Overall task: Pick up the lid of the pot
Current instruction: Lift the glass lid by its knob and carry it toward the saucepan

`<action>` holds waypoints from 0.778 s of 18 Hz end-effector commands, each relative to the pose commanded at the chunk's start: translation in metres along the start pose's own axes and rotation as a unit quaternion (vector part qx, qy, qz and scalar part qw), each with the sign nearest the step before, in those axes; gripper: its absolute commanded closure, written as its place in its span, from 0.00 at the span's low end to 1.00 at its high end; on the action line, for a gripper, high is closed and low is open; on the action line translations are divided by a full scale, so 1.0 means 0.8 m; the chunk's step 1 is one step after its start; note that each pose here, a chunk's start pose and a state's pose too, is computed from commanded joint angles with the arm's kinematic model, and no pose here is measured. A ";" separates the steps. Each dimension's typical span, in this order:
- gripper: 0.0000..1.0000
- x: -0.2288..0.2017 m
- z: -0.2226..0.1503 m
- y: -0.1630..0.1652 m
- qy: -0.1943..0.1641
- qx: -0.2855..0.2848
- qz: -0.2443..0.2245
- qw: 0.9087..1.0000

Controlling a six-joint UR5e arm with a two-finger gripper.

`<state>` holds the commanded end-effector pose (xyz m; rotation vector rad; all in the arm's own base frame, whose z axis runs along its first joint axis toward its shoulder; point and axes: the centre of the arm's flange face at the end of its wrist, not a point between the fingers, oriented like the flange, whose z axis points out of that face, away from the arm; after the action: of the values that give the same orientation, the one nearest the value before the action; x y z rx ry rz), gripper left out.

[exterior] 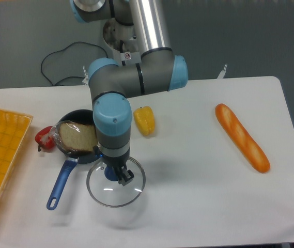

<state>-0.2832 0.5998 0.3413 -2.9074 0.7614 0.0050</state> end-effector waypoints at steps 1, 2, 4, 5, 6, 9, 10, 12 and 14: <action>0.57 0.004 -0.005 0.000 0.004 0.002 0.000 1.000; 0.57 0.006 -0.003 0.001 0.009 0.002 -0.001 1.000; 0.57 0.008 -0.001 -0.001 0.011 0.004 0.000 1.000; 0.57 0.010 -0.002 -0.003 0.013 0.007 0.001 1.000; 0.57 0.011 -0.006 -0.004 0.012 0.012 0.001 1.000; 0.57 0.015 -0.009 0.001 0.015 0.017 -0.002 1.000; 0.57 0.017 -0.014 0.002 0.014 0.021 -0.002 1.000; 0.57 0.018 -0.013 0.003 0.019 0.030 -0.005 0.999; 0.57 0.019 -0.015 0.003 0.017 0.031 -0.004 0.999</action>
<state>-0.2716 0.5884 0.3524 -2.8599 0.7407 -0.0688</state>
